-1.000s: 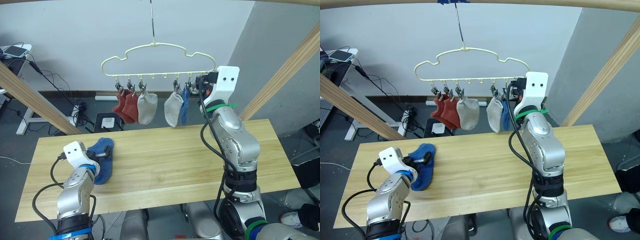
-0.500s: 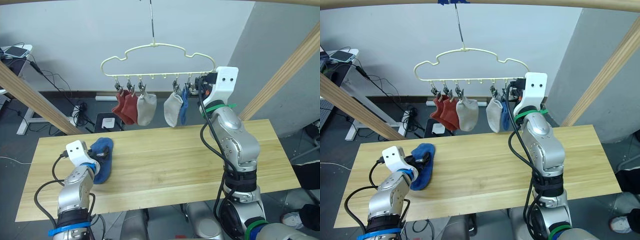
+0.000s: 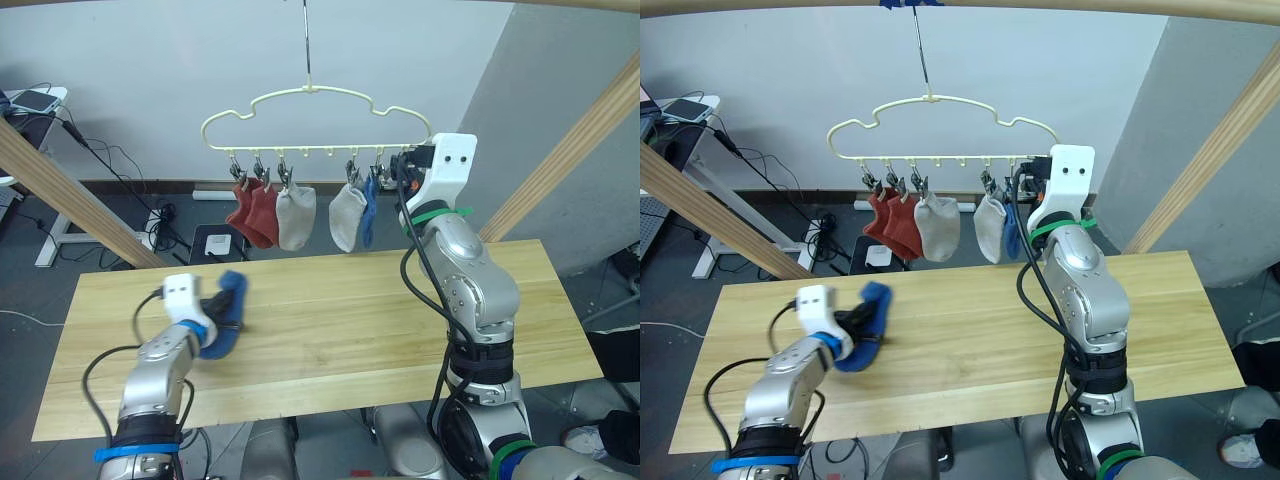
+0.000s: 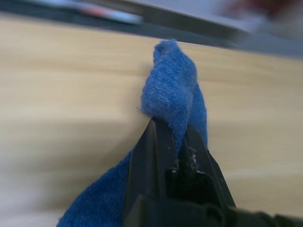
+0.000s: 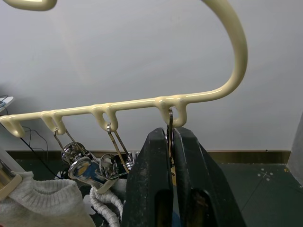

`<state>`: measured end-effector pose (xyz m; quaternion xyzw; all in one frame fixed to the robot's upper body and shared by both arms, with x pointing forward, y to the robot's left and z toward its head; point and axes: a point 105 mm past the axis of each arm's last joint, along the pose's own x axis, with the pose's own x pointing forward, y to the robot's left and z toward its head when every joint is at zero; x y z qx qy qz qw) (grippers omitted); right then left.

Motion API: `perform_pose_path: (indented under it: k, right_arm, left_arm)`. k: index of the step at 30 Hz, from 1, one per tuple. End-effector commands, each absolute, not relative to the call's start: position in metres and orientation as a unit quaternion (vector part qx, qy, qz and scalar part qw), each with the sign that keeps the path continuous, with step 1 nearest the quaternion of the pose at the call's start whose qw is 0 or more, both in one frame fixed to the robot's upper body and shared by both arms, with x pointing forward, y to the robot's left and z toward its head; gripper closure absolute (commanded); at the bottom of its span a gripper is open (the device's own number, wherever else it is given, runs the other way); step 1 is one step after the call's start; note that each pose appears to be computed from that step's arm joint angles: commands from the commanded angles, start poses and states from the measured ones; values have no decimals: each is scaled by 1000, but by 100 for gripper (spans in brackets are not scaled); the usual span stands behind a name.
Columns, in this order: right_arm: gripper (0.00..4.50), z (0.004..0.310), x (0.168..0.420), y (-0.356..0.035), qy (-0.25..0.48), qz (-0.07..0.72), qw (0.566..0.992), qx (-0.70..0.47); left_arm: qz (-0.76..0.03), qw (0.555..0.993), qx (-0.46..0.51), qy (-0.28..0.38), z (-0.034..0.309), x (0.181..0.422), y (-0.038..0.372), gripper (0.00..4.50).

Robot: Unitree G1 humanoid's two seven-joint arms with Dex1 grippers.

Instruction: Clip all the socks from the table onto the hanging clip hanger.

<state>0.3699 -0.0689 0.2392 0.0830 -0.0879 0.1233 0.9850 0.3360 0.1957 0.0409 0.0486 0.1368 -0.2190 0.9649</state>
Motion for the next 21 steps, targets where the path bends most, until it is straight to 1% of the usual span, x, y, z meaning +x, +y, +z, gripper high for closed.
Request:
perform_pose_path:
  k: [1,3,5,9,11,14,21]
  right_arm:
    - [450,258,362,-70,-122,125,981,87]
    - [450,259,362,-71,-124,124,981,87]
    - [450,261,361,-73,-126,121,981,87]
    - [450,262,359,-75,-126,116,981,86]
    - [450,263,358,-76,-125,115,982,85]
    - [450,263,358,-76,-124,114,982,85]
    - [450,263,357,-75,-121,116,982,84]
  left_arm:
    - [-407,905,120,2,106,338,119,449]
    - [-456,881,124,-29,121,337,96,449]
    - [-480,868,113,-56,136,338,75,449]
    - [-503,854,94,-92,155,336,45,449]
    - [-507,851,90,-102,159,334,33,449]
    - [-492,859,85,-109,160,340,22,449]
    - [-429,891,74,-129,170,365,12,449]
